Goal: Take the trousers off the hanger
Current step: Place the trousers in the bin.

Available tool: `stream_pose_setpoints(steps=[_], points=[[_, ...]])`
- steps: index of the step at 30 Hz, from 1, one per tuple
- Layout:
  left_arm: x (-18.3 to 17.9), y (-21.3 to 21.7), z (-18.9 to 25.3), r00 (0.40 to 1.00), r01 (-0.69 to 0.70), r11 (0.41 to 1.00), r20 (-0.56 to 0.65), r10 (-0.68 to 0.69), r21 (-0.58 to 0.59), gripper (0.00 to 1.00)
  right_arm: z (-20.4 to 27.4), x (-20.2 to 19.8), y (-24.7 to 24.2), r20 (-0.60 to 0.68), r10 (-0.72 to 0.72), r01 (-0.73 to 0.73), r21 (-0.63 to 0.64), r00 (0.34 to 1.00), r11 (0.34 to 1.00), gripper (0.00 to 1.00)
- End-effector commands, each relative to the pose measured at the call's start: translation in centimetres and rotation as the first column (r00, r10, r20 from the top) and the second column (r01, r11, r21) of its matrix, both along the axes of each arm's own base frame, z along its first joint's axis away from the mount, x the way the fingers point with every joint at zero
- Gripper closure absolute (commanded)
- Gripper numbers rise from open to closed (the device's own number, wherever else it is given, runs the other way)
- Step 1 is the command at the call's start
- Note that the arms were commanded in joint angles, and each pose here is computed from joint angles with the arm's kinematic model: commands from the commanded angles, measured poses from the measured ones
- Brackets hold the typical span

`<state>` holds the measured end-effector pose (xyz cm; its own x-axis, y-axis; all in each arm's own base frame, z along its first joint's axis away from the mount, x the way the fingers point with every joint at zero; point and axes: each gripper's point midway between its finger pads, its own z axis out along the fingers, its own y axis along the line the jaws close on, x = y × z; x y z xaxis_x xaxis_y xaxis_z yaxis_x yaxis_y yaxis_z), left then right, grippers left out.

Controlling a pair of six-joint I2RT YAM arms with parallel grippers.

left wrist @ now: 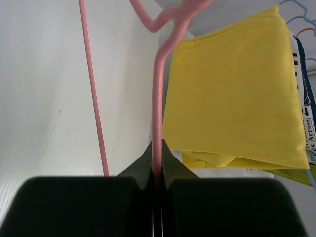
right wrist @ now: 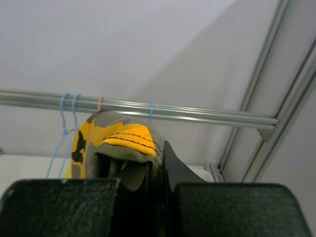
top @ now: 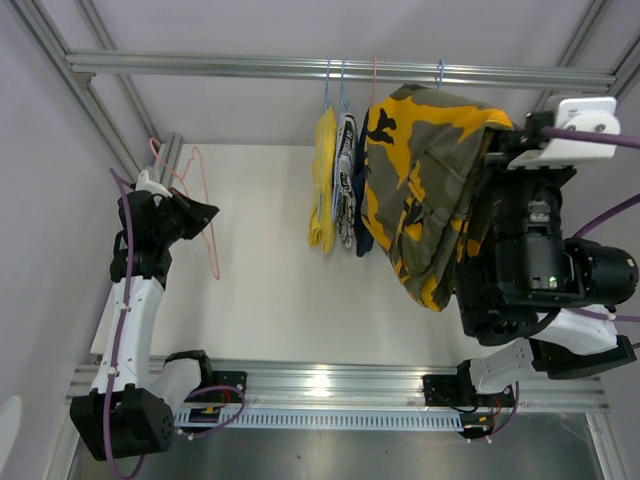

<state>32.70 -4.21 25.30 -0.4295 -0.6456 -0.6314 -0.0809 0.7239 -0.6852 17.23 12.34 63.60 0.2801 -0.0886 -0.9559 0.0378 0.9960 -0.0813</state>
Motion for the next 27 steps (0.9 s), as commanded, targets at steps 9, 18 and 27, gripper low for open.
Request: stream_pose_setpoints(steps=[9,18,27], points=[[0.6,-0.5,2.5,0.996,0.042,0.998,0.076,-0.044,0.037,0.99,2.9,1.8,-12.2,0.033,-0.195,0.192,0.071,0.980,0.979,1.00],[0.5,-0.9,2.6,0.995,0.054,0.998,0.080,-0.057,0.039,0.99,0.5,0.8,-15.8,-0.018,-0.220,0.220,0.118,0.975,0.968,1.00],[0.2,-1.4,2.7,0.995,0.062,0.996,0.079,-0.067,0.066,0.99,-7.2,1.4,-14.1,-0.114,-0.196,0.205,0.072,0.974,0.976,1.00]])
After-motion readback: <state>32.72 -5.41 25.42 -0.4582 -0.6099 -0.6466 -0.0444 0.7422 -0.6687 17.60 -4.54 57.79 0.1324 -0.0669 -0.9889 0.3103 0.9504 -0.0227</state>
